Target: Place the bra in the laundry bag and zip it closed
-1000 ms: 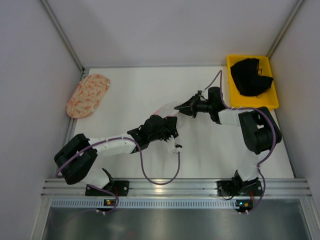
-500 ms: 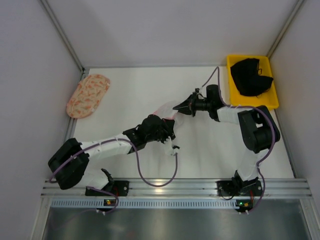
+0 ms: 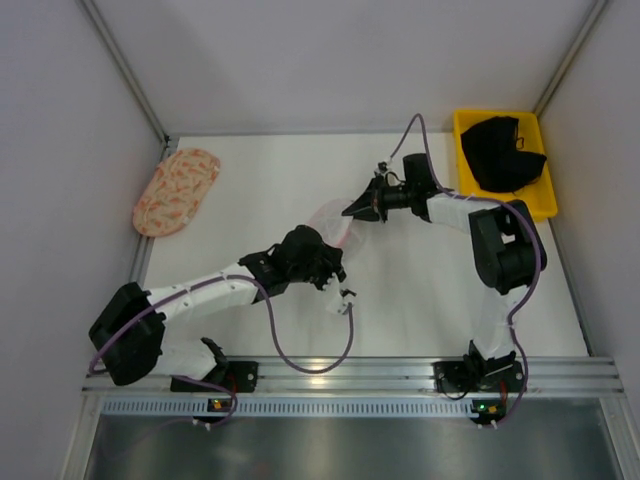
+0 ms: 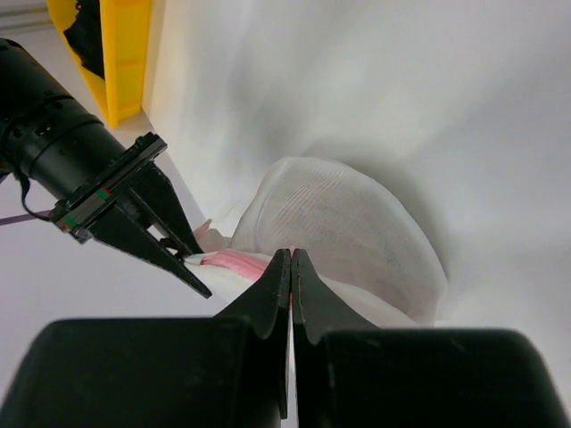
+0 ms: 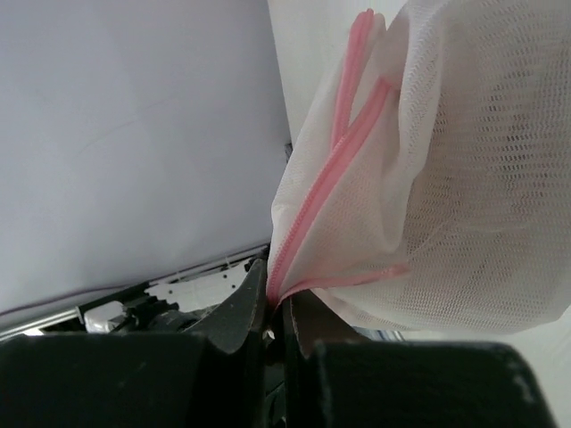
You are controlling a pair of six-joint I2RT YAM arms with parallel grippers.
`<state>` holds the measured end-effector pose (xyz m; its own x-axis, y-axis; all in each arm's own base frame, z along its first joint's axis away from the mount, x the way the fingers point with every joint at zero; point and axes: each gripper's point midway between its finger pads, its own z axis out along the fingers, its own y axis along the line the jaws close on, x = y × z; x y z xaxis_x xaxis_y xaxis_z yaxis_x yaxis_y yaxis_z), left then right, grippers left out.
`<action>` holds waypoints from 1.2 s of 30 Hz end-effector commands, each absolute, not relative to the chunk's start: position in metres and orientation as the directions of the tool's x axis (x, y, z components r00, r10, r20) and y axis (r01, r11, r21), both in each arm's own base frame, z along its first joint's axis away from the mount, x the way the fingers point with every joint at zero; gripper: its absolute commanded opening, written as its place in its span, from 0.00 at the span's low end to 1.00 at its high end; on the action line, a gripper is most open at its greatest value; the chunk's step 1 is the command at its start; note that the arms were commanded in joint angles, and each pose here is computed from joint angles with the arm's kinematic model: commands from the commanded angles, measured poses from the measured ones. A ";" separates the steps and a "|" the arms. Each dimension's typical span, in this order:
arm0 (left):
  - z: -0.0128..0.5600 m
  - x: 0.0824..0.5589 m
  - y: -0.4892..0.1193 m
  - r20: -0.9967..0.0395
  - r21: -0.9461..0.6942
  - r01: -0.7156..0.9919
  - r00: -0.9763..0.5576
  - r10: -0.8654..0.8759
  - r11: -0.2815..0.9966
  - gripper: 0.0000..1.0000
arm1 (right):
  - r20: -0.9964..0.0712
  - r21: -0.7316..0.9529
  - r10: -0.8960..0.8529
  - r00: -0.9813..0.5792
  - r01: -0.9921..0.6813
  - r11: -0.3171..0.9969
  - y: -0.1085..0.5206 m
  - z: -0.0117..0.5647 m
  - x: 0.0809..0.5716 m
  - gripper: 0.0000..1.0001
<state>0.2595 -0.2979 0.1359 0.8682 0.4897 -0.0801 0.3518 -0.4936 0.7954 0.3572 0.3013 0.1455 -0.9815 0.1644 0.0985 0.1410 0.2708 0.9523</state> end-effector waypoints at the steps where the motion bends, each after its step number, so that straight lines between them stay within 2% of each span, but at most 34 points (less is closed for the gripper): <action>1: 0.123 0.247 -0.306 -0.229 0.720 0.500 0.826 0.515 -0.481 0.00 | -0.075 0.945 0.185 -0.980 -0.011 0.327 0.291 0.159 0.383 0.08; 2: 0.124 0.252 -0.308 -0.239 0.722 0.516 0.811 0.533 -0.461 0.00 | -0.114 0.940 0.169 -0.979 -0.051 0.337 0.290 0.163 0.382 0.22; 4: 0.130 0.263 -0.317 -0.263 0.731 0.546 0.780 0.568 -0.410 0.00 | -0.122 0.934 0.165 -0.979 -0.057 0.352 0.284 0.163 0.380 0.37; 5: 0.127 0.268 -0.319 -0.268 0.727 0.558 0.767 0.582 -0.401 0.00 | -0.127 0.927 0.158 -0.979 -0.060 0.370 0.278 0.163 0.376 0.49; 7: 0.135 0.277 -0.325 -0.270 0.750 0.553 0.757 0.595 -0.363 0.00 | -0.168 0.911 0.154 -0.974 -0.093 0.401 0.265 0.166 0.377 0.58; 8: 0.134 0.280 -0.327 -0.269 0.755 0.551 0.755 0.598 -0.356 0.00 | -0.144 0.900 0.153 -0.978 -0.065 0.431 0.259 0.162 0.372 0.65; 15: 0.143 0.290 -0.341 -0.293 0.773 0.553 0.746 0.598 -0.311 0.00 | -0.187 0.833 0.107 -0.977 -0.100 0.544 0.234 0.152 0.348 0.67; 19: 0.149 0.295 -0.347 -0.297 0.788 0.543 0.748 0.594 -0.291 0.00 | -0.130 0.867 0.092 -0.987 -0.069 0.493 0.242 0.155 0.330 0.59; 28: 0.155 0.294 -0.352 -0.318 0.791 0.548 0.749 0.582 -0.273 0.00 | -0.098 0.891 0.028 -0.995 -0.075 0.448 0.284 0.147 0.318 0.55; 31: 0.153 0.293 -0.351 -0.321 0.788 0.552 0.748 0.581 -0.274 0.00 | -0.115 0.887 0.037 -0.993 -0.086 0.453 0.286 0.146 0.329 0.25; 32: 0.152 0.291 -0.350 -0.321 0.786 0.551 0.750 0.579 -0.279 0.00 | -0.122 0.886 0.046 -0.991 -0.088 0.455 0.285 0.148 0.333 0.09; 34: 0.150 0.288 -0.348 -0.326 0.782 0.556 0.749 0.576 -0.281 0.00 | -0.135 0.886 0.051 -0.990 -0.098 0.452 0.286 0.151 0.340 0.00; 36: 0.147 0.283 -0.345 -0.344 0.769 0.575 0.741 0.577 -0.279 0.00 | -0.144 0.886 0.059 -0.988 -0.102 0.453 0.283 0.152 0.346 0.00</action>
<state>0.2899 -0.3359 0.1300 0.7283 0.6188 -0.2942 0.5768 -0.3219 0.7508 0.3194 0.2803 0.1288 -0.9986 0.0403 -0.0350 -0.0113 0.4810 0.8767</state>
